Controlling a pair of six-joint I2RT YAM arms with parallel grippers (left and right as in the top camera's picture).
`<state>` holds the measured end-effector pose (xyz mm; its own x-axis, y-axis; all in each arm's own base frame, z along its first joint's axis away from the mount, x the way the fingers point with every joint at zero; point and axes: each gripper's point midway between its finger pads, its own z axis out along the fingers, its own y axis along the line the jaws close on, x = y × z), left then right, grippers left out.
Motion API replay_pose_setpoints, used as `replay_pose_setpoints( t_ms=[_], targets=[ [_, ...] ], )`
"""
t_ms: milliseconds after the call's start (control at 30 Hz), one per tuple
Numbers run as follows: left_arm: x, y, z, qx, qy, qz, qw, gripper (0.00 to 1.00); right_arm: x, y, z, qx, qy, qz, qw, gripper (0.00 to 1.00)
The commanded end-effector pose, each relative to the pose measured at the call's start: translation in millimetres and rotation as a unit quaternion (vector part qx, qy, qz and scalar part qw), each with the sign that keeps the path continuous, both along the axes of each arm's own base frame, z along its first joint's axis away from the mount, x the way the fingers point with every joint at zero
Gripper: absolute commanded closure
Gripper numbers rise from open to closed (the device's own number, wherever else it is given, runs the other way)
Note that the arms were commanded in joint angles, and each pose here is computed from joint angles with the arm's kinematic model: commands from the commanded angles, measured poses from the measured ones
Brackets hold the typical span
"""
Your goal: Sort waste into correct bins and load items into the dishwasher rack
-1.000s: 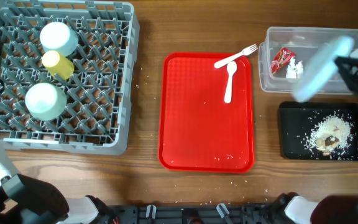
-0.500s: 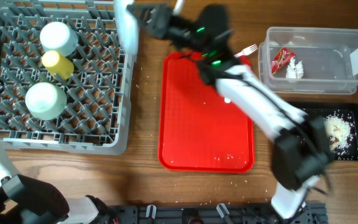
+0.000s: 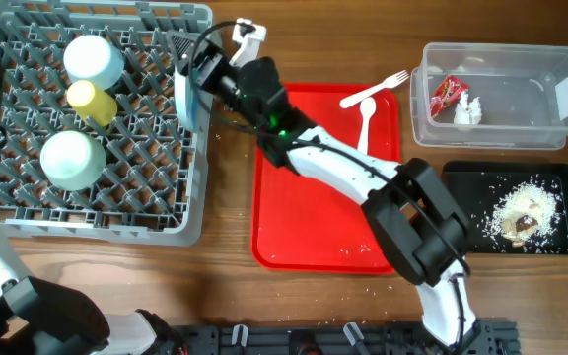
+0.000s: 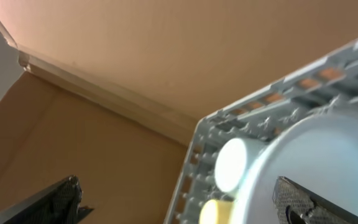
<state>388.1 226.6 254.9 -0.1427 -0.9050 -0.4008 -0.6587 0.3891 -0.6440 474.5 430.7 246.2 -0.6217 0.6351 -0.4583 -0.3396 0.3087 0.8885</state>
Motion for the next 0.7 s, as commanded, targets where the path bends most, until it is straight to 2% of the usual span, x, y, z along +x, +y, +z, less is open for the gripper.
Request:
replay_pose_setpoints(
  t_ms=[0,67,133,233,300,400,533,667],
  targets=[
    [-1,-3,6,0.003,-0.007,0.000,1.000,0.00,-5,-43,94,-0.040,-0.106,-0.014,0.993,0.00],
    [-1,-3,6,0.003,-0.007,0.000,1.000,0.00,-9,-116,141,-0.104,-0.095,-0.087,0.986,0.00],
    [-1,-3,6,0.003,-0.007,0.000,1.000,0.00,-15,-154,160,-0.144,-0.101,-0.115,0.978,0.00],
    [-1,-3,6,0.003,-0.007,0.000,1.000,0.00,-47,-300,182,-0.286,-0.061,-0.248,0.924,0.00],
    [-1,-3,6,0.003,-0.007,0.000,1.000,0.00,-67,-372,179,-0.304,-0.010,-0.301,0.904,0.00],
    [-1,-3,6,0.003,-0.007,0.000,1.000,0.00,-100,-497,163,-0.327,0.082,-0.412,0.846,0.00],
    [-1,-3,6,0.003,-0.007,0.000,1.000,0.00,-131,-612,117,-0.322,0.204,-0.501,0.777,0.00],
    [-1,-3,6,0.003,-0.007,0.000,1.000,0.00,-126,-650,53,-0.313,0.295,-0.470,0.771,0.00]
  ],
)
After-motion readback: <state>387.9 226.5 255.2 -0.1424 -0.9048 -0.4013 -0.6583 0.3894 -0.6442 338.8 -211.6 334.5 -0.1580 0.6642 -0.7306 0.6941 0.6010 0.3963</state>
